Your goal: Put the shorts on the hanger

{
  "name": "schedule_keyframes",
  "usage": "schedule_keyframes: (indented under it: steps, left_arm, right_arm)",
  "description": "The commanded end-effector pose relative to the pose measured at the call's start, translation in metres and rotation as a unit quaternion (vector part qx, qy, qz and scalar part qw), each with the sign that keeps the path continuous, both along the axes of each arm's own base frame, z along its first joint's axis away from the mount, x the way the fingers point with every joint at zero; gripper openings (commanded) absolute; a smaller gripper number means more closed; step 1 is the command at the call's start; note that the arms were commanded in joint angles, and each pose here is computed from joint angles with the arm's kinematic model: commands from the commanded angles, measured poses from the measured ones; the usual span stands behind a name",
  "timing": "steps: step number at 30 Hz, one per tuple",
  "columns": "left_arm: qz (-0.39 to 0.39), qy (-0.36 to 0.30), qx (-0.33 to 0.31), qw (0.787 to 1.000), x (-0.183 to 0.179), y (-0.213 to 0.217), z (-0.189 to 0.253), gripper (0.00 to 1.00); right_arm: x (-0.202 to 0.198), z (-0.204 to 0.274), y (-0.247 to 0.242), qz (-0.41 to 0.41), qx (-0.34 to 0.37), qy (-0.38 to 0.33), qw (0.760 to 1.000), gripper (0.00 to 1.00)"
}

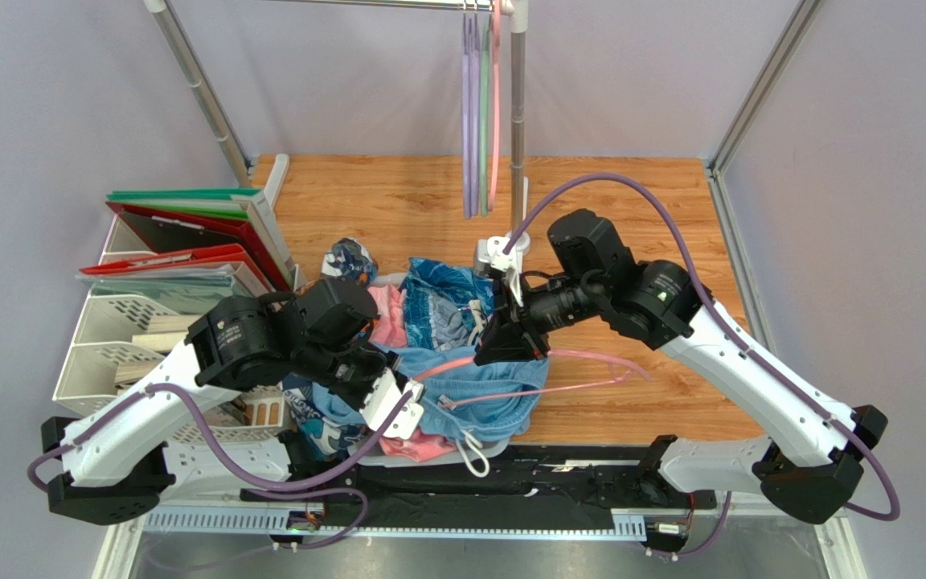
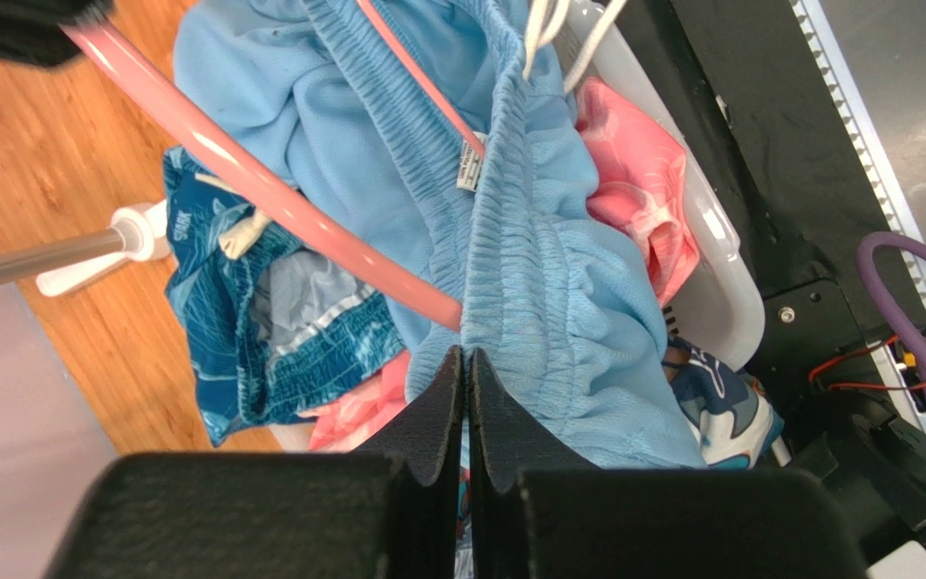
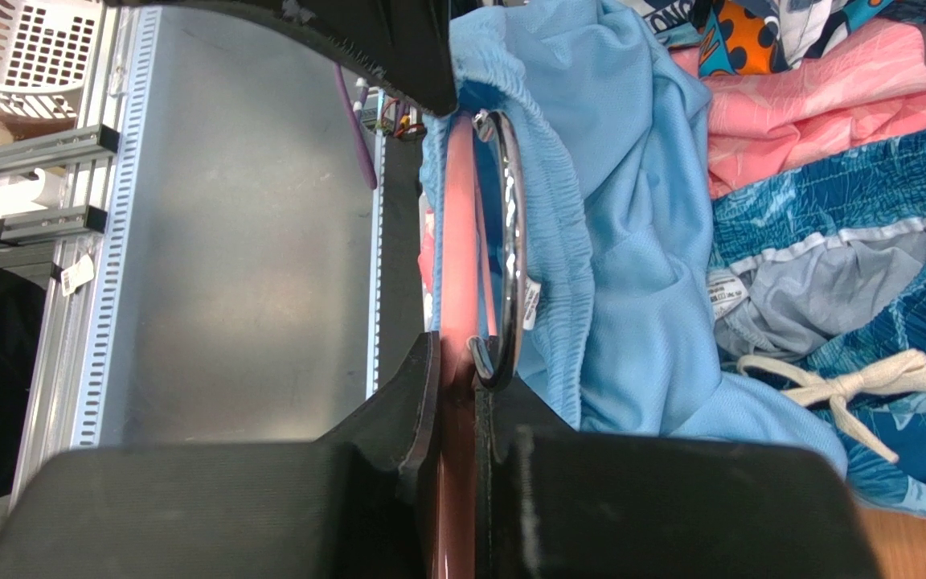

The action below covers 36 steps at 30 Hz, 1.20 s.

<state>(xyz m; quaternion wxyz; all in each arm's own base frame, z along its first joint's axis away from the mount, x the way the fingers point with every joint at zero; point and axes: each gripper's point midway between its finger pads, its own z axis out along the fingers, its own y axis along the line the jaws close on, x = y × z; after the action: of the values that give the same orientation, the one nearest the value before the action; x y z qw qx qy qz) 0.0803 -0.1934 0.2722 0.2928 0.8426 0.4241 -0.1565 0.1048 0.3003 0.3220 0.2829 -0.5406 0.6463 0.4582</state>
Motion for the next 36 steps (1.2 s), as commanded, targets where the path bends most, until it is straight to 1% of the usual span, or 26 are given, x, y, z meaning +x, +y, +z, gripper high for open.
schedule_keyframes:
  steps: [1,4,8,11,12,13,15,16,18,19,20,21,22,24,25,26,27,30,32,36]
  left_arm:
    - [-0.01,0.038,0.047,0.998,-0.019,0.021,-0.006,0.0]
    - [-0.014,0.029,0.032,0.999,-0.015,0.012,0.0,0.0]
    - [-0.004,0.031,0.009,0.999,-0.011,-0.002,0.009,0.0]
    - [0.02,0.064,-0.007,0.998,-0.013,-0.016,0.011,0.0]
    - [0.026,0.071,-0.013,0.997,-0.011,-0.021,0.011,0.0]
    - [0.039,0.083,-0.014,0.996,-0.012,-0.023,0.009,0.0]
    - [0.046,0.085,-0.034,0.995,-0.012,-0.027,0.013,0.0]
    - [0.058,0.088,-0.037,0.994,-0.011,-0.027,0.011,0.0]
    - [0.094,0.106,-0.049,0.989,-0.009,-0.025,0.013,0.01]
    - [0.12,0.124,-0.065,0.983,-0.005,-0.02,0.019,0.16]
    - [0.148,0.145,-0.075,0.975,-0.003,-0.017,0.022,0.24]
    - [0.154,0.166,-0.093,0.97,-0.006,-0.015,0.029,0.32]
    - [0.185,0.174,-0.109,0.961,0.003,-0.008,0.035,0.44]
    - [0.204,0.187,-0.128,0.952,-0.003,0.003,0.04,0.54]
    - [0.22,0.189,-0.128,0.948,-0.002,0.009,0.035,0.61]
    - [0.23,0.189,-0.122,0.947,-0.004,0.016,0.031,0.62]
    - [0.242,0.173,-0.121,0.947,-0.003,0.024,0.028,0.63]
    - [0.27,0.167,-0.102,0.943,-0.004,0.04,0.013,0.66]
    - [0.279,0.183,-0.091,0.938,-0.006,0.04,0.003,0.68]
    - [0.287,0.199,-0.057,0.935,0.0,0.037,-0.018,0.68]
  right_arm:
    - [0.001,0.027,0.017,0.012,0.062,-0.012,0.998,0.0]
    - [0.001,0.032,0.023,0.019,0.083,-0.01,0.996,0.0]
    - [-0.002,0.021,0.034,0.035,0.089,0.002,0.995,0.0]
    - [-0.004,0.021,0.044,0.044,0.11,0.002,0.993,0.0]
    - [-0.007,0.012,0.045,0.047,0.108,0.004,0.993,0.0]
    - [-0.005,0.014,0.05,0.047,0.121,-0.009,0.992,0.0]
    - [-0.008,0.012,0.05,0.04,0.125,0.005,0.991,0.0]
    - [-0.004,0.017,0.053,0.032,0.138,-0.005,0.99,0.0]
    - [-0.001,0.019,0.053,0.024,0.142,-0.014,0.989,0.0]
    - [0.0,0.018,0.051,0.019,0.142,-0.018,0.99,0.0]
    - [0.0,0.017,0.049,0.016,0.141,-0.02,0.99,0.0]
    - [0.0,0.014,0.048,0.014,0.14,-0.02,0.99,0.0]
    - [-0.001,0.009,0.046,0.009,0.137,-0.018,0.99,0.0]
    - [-0.001,0.004,0.044,0.005,0.136,-0.013,0.991,0.0]
    - [-0.001,0.003,0.043,0.0,0.138,-0.014,0.99,0.0]
    - [-0.001,0.002,0.043,-0.001,0.139,-0.014,0.99,0.0]
    - [0.0,0.002,0.043,-0.003,0.14,-0.016,0.99,0.0]
    - [0.001,0.003,0.043,-0.007,0.14,-0.016,0.99,0.0]
    - [0.004,0.006,0.043,-0.012,0.143,-0.023,0.989,0.0]
    - [0.007,0.015,0.045,-0.015,0.152,-0.035,0.988,0.0]
